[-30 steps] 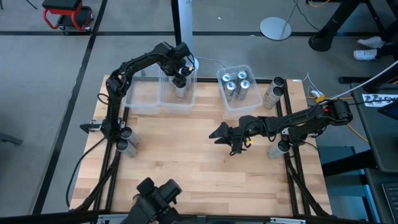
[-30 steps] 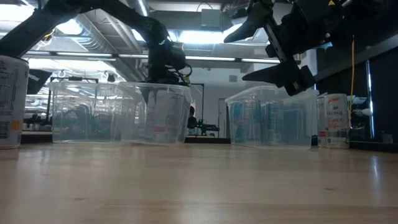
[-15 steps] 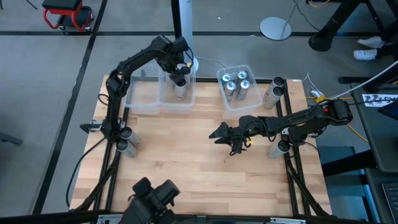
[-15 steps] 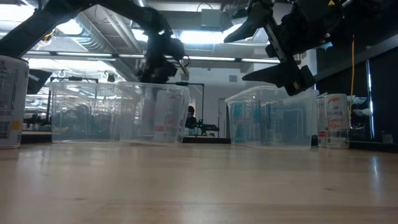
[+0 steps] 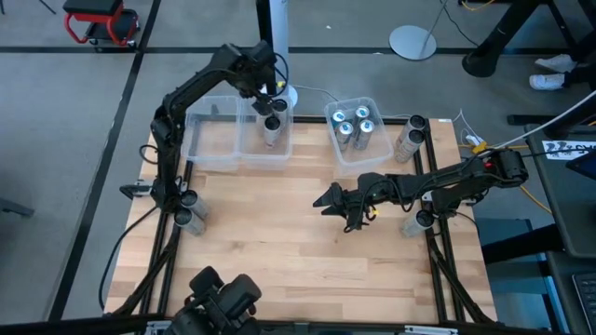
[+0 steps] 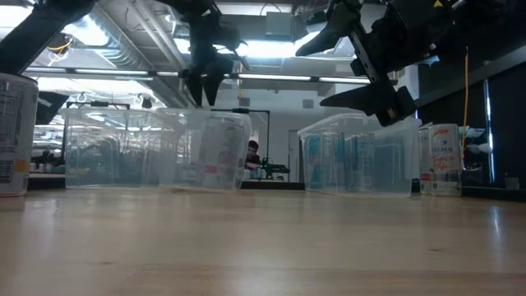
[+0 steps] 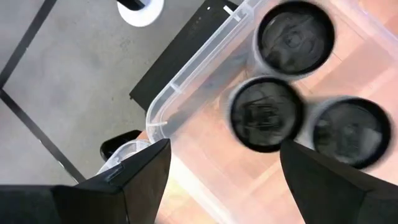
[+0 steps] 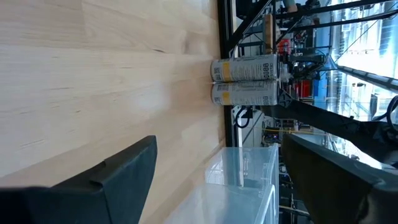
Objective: Sort soda cans
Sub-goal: Put the top right white-pink soda can into the top center transparent bin
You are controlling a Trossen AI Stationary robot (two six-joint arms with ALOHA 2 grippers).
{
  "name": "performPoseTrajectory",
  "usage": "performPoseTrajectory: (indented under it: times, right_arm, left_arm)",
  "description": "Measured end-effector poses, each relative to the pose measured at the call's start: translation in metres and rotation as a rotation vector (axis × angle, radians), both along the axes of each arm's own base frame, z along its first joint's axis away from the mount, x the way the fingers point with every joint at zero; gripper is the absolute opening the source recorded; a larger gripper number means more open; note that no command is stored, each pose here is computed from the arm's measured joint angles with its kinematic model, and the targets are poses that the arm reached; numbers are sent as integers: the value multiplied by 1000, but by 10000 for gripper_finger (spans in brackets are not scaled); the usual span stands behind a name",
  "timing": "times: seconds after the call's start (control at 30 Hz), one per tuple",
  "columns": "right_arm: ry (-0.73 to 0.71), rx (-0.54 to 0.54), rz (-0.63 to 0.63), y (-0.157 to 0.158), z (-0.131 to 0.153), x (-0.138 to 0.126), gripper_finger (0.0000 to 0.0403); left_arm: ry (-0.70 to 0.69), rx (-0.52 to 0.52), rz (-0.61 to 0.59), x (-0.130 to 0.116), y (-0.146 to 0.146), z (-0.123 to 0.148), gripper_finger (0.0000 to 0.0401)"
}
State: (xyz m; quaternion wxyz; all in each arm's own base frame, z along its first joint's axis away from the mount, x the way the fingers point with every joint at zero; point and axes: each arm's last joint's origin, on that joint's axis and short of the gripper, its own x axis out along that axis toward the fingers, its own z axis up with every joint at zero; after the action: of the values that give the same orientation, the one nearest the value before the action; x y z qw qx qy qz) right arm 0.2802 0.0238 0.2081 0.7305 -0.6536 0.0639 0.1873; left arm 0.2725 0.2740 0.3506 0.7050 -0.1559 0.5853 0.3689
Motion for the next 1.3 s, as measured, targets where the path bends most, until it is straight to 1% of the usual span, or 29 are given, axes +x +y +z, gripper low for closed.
performPoseTrajectory:
  times: [0.2,0.3,0.4,0.53,0.7,0.8,0.9,0.97,1.03,1.1,1.2,1.27,1.3]
  right_arm:
    - [3,8,-3,0,0,0,342]
    - [3,6,-3,0,0,0,342]
    - [3,5,-4,0,0,0,342]
    - [3,-4,-8,0,0,0,342]
    - [5,1,-10,0,0,0,342]
    - [24,64,-33,0,-1,0,342]
    - [28,143,-74,-1,0,0,342]
    - [23,151,-119,-2,4,2,342]
    - [42,128,-175,-3,8,4,342]
    - [83,72,-246,-6,16,4,342]
    - [103,-74,-392,-11,44,1,342]
    - [118,-165,-490,-18,65,-3,342]
    - [126,-194,-525,-23,75,-6,342]
  left_arm:
    - [10,-2,-30,-1,-6,4,290]
    - [-5,12,-40,-5,-14,15,290]
    - [-34,36,-73,-6,-29,29,290]
    - [-162,35,-179,-4,-60,53,290]
    - [-277,79,-311,1,-104,80,290]
    - [-339,114,-392,3,-130,94,290]
    - [-400,151,-478,11,-150,102,290]
    - [-414,163,-531,17,-160,103,290]
    - [-416,166,-586,23,-167,101,290]
    - [-409,143,-645,28,-172,92,290]
    - [-381,95,-685,31,-173,71,290]
    - [-395,108,-685,28,-169,58,290]
    - [-412,119,-693,26,-168,52,290]
